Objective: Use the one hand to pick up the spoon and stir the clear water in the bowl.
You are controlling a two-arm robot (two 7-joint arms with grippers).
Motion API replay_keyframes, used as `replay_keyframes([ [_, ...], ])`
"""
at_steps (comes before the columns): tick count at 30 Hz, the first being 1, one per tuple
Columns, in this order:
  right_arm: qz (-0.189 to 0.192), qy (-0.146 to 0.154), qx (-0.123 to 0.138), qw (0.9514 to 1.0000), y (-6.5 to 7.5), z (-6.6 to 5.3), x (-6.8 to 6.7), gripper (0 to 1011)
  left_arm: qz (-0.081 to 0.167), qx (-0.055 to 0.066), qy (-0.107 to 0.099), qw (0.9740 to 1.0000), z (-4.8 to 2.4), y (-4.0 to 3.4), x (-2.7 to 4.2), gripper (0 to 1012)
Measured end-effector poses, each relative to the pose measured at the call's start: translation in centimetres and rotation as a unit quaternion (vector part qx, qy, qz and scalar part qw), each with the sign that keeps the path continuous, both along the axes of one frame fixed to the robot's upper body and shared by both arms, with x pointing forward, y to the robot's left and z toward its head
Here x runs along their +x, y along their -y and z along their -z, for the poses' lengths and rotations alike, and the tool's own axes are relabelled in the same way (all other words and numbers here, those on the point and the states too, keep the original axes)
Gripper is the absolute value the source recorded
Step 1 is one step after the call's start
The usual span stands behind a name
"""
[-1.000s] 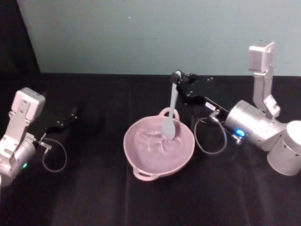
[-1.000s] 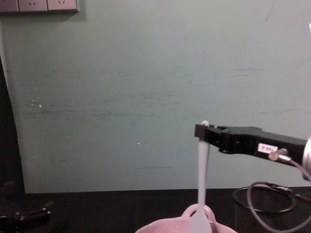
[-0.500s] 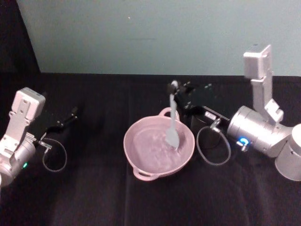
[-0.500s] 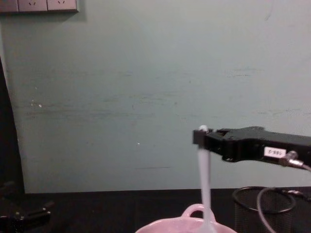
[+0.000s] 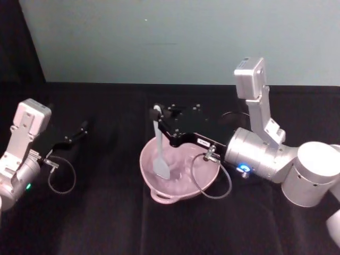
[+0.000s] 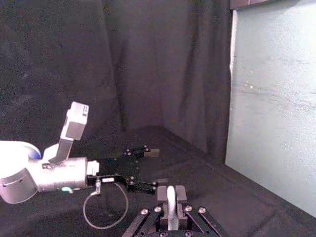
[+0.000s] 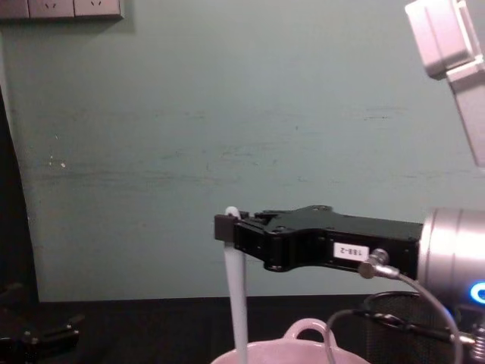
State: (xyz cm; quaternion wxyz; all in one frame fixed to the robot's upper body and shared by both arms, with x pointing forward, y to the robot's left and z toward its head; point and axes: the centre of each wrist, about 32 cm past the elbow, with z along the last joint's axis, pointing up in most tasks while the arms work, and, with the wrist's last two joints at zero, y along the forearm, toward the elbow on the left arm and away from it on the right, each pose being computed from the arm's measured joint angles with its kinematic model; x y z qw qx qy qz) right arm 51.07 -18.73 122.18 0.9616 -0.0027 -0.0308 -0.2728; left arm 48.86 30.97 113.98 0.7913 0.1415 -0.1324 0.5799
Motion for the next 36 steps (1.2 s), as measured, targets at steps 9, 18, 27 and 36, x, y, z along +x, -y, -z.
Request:
replay_keyframes([
  [9, -0.001, -0.004, 0.024, 0.9997, -0.8, 0.7, 1.5, 105, 0.0, 0.0, 0.0, 1.0, 0.0, 0.0, 0.0, 1011],
  [18, 0.033, -0.018, 0.059, 0.9975, 0.6, 2.3, 3.5, 105, 0.0, 0.0, 0.0, 1.0, 0.0, 0.0, 0.0, 1011],
  [27, 0.083, -0.013, 0.068, 0.9941, 3.4, 2.7, 3.6, 105, 0.0, 0.0, 0.0, 1.0, 0.0, 0.0, 0.0, 1011],
  [36, 0.11, 0.0, 0.066, 0.9918, 5.6, 2.0, 2.2, 105, 0.0, 0.0, 0.0, 1.0, 0.0, 0.0, 0.0, 1011],
])
